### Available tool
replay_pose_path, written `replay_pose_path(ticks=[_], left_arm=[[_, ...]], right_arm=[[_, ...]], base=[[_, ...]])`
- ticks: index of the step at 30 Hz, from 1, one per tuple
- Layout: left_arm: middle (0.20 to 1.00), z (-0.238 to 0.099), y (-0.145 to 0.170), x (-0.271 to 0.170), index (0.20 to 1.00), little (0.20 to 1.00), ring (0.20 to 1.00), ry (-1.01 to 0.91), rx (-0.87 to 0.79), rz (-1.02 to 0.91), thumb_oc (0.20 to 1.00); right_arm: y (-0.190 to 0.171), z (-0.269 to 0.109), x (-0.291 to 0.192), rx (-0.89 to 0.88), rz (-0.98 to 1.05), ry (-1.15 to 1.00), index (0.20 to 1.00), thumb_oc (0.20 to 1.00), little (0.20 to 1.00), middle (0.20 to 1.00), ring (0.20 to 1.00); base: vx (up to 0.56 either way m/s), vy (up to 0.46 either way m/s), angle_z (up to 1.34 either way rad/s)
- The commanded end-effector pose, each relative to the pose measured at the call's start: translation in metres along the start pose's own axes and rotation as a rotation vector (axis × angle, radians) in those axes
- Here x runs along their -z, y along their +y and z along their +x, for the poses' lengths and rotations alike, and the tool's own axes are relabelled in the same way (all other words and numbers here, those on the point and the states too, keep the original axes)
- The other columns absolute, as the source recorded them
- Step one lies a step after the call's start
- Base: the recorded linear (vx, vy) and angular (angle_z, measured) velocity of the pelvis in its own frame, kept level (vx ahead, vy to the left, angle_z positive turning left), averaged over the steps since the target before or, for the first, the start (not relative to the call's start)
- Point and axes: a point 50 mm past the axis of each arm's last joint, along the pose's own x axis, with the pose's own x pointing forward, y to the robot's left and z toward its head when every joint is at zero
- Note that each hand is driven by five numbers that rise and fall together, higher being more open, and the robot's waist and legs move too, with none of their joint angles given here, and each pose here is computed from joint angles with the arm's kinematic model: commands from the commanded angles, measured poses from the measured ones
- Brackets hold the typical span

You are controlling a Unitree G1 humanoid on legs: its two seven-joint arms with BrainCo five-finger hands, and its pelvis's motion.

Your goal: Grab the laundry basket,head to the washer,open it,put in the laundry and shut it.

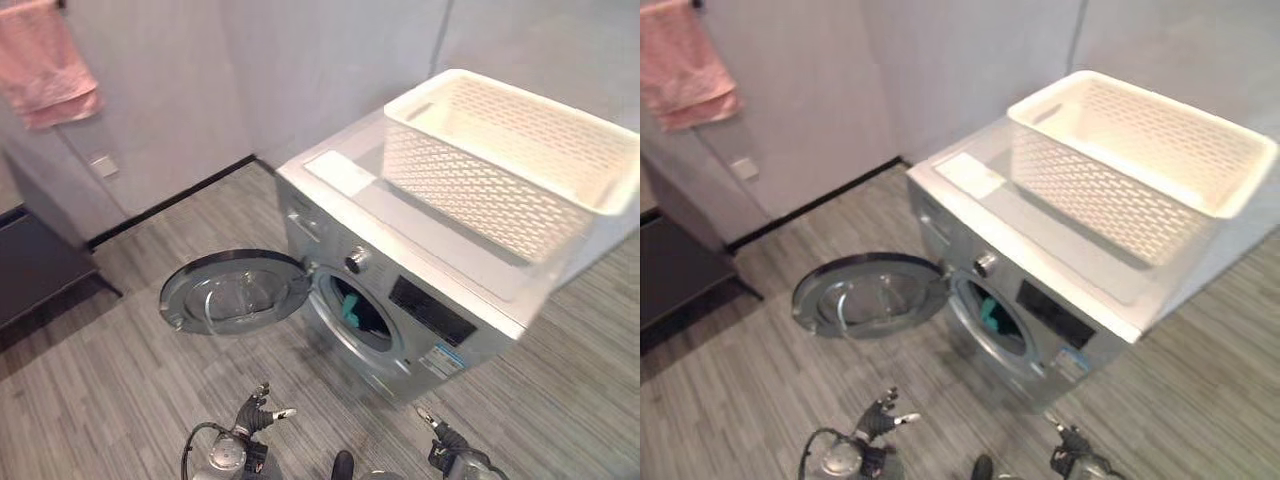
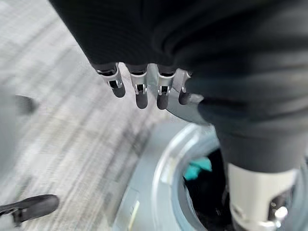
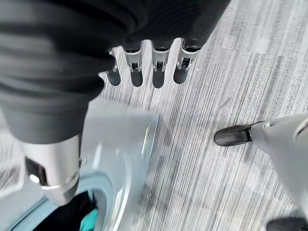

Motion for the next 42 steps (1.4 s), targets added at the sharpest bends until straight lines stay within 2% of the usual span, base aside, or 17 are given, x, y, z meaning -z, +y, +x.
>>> replay_pose_path(ticks=[1, 7, 10, 12, 13, 16, 19, 24, 29, 30, 34, 39, 42], left_arm=[[1.000, 0.001, -0.010, -0.016, 1.000, 1.000, 1.000, -0.082, 0.047, 0.056, 1.000], [1.000, 0.003, -0.005, -0.022, 1.000, 1.000, 1.000, -0.112, 0.030, 0.113, 1.000], [1.000, 0.002, 0.008, -0.028, 1.000, 1.000, 1.000, -0.151, -0.038, 0.108, 1.000], [1.000, -0.002, 0.021, -0.045, 1.000, 1.000, 1.000, -0.234, -0.111, 0.052, 1.000], [1.000, -0.010, 0.039, -0.068, 1.000, 1.000, 1.000, -0.350, -0.191, 0.021, 1.000], [1.000, -0.015, 0.049, -0.078, 1.000, 1.000, 1.000, -0.406, -0.240, 0.028, 1.000], [1.000, -0.017, 0.095, -0.111, 1.000, 1.000, 1.000, -0.491, -0.474, 0.131, 1.000], [1.000, -0.019, 0.159, -0.177, 1.000, 1.000, 1.000, -0.580, -0.752, 0.133, 1.000], [1.000, -0.029, 0.225, -0.250, 1.000, 1.000, 1.000, -0.521, -0.931, 0.326, 1.000], [1.000, -0.029, 0.225, -0.251, 1.000, 1.000, 1.000, -0.523, -0.931, 0.327, 1.000], [1.000, -0.057, 0.263, -0.309, 1.000, 1.000, 1.000, -0.407, -1.058, 0.487, 1.000], [1.000, -0.081, 0.291, -0.313, 1.000, 1.000, 1.000, -0.253, -1.108, 0.492, 1.000], [1.000, -0.097, 0.299, -0.326, 1.000, 1.000, 1.000, -0.291, -1.131, 0.396, 1.000]], right_arm=[[-0.015, -0.002, 0.014, 0.065, 0.072, 0.030, 1.000, 1.000, 1.000, 1.000, 1.000], [-0.018, -0.005, 0.030, 0.076, 0.067, 0.077, 1.000, 1.000, 1.000, 1.000, 1.000], [-0.010, -0.006, 0.035, 0.047, 0.039, 0.085, 1.000, 1.000, 1.000, 1.000, 1.000], [-0.006, -0.007, 0.040, 0.036, 0.020, 0.093, 1.000, 1.000, 1.000, 1.000, 1.000], [-0.005, -0.008, 0.045, 0.028, 0.004, 0.105, 1.000, 1.000, 1.000, 1.000, 1.000], [-0.005, -0.009, 0.049, 0.025, -0.006, 0.115, 1.000, 1.000, 1.000, 1.000, 1.000], [-0.005, -0.011, 0.055, 0.009, -0.069, 0.138, 1.000, 1.000, 1.000, 1.000, 1.000], [-0.002, -0.009, 0.043, -0.045, -0.188, 0.090, 1.000, 1.000, 1.000, 1.000, 1.000], [0.010, -0.003, 0.000, -0.089, -0.248, -0.056, 1.000, 1.000, 1.000, 1.000, 1.000], [0.010, -0.003, 0.000, -0.090, -0.246, -0.057, 1.000, 1.000, 1.000, 1.000, 1.000], [0.021, -0.004, -0.030, -0.140, -0.226, -0.177, 1.000, 1.000, 1.000, 1.000, 1.000], [0.036, -0.004, -0.048, -0.193, -0.242, -0.229, 1.000, 1.000, 1.000, 1.000, 1.000], [0.049, -0.007, -0.059, -0.226, -0.258, -0.266, 1.000, 1.000, 1.000, 1.000, 1.000]], base=[[0.03, 0.226, 0.26], [0.03, 0.141, 0.28], [0.00, 0.100, 0.03], [0.01, 0.082, 0.01], [0.00, 0.067, -0.06], [0.00, 0.042, -0.01], [0.01, 0.071, 0.03], [-0.03, 0.062, 0.02], [-0.23, 0.017, -0.01], [-0.21, 0.013, -0.07], [-0.22, 0.033, -0.08], [-0.07, 0.067, -0.02], [-0.05, 0.028, -0.28]])
